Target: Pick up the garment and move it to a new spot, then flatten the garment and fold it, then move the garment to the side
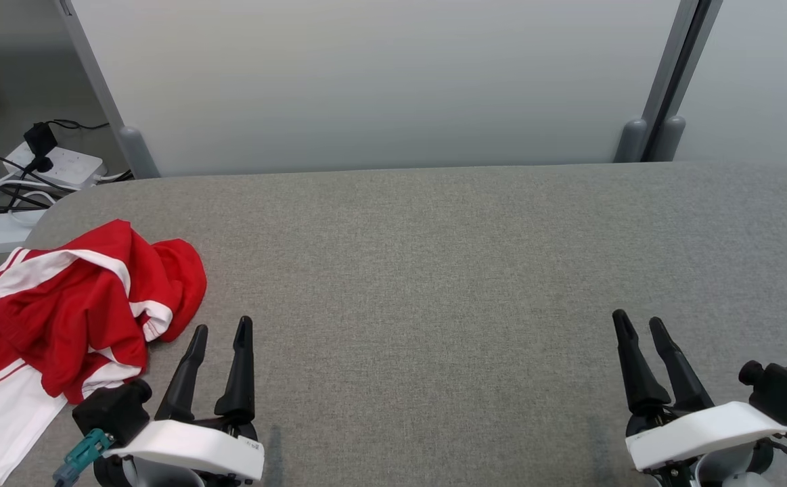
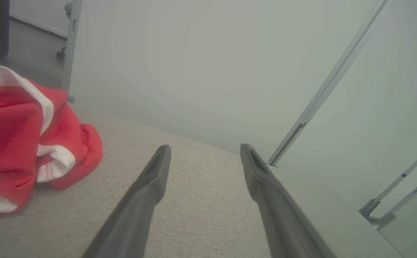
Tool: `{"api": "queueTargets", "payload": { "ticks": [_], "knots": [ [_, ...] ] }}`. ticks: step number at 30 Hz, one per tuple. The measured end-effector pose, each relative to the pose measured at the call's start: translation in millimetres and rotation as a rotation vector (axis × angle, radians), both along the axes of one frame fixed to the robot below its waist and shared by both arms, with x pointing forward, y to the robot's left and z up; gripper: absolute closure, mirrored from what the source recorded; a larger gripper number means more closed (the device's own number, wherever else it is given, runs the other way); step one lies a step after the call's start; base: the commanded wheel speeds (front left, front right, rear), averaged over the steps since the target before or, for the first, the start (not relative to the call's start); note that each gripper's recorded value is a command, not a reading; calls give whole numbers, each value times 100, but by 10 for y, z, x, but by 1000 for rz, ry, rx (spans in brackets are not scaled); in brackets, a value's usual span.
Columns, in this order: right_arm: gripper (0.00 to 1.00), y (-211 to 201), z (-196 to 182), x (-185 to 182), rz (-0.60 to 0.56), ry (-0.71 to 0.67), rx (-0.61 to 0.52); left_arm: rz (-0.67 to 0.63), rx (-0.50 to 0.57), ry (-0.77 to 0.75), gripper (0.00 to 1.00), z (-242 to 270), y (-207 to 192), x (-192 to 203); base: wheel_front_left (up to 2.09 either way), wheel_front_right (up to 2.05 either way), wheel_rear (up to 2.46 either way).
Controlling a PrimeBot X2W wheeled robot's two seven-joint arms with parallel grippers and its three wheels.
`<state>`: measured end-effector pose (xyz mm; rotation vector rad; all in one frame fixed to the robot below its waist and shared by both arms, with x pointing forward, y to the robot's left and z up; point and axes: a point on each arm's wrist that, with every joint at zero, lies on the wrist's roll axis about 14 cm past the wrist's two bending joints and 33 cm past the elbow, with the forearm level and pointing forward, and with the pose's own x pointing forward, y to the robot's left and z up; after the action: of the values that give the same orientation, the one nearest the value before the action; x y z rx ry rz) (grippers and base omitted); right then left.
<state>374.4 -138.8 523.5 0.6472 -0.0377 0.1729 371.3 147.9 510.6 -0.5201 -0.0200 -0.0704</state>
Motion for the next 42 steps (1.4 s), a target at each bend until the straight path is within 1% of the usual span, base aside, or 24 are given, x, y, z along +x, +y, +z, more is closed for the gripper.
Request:
{"api": "queueTargets", "payload": {
  "ticks": [24, 32, 42],
  "knots": [
    [0, 165, 282, -49, 34, -165, -249, -21, 276, -111, 0, 167, -104, -40, 0, 0, 0],
    [0, 245, 388, -82, 47, -228, -317, -35, 366, -152, 0, 223, -169, -50, 0, 0, 0],
    [0, 287, 407, -94, 60, -239, -330, -33, 381, -169, 0, 281, -172, -34, 0, 0, 0]
  ]
}}
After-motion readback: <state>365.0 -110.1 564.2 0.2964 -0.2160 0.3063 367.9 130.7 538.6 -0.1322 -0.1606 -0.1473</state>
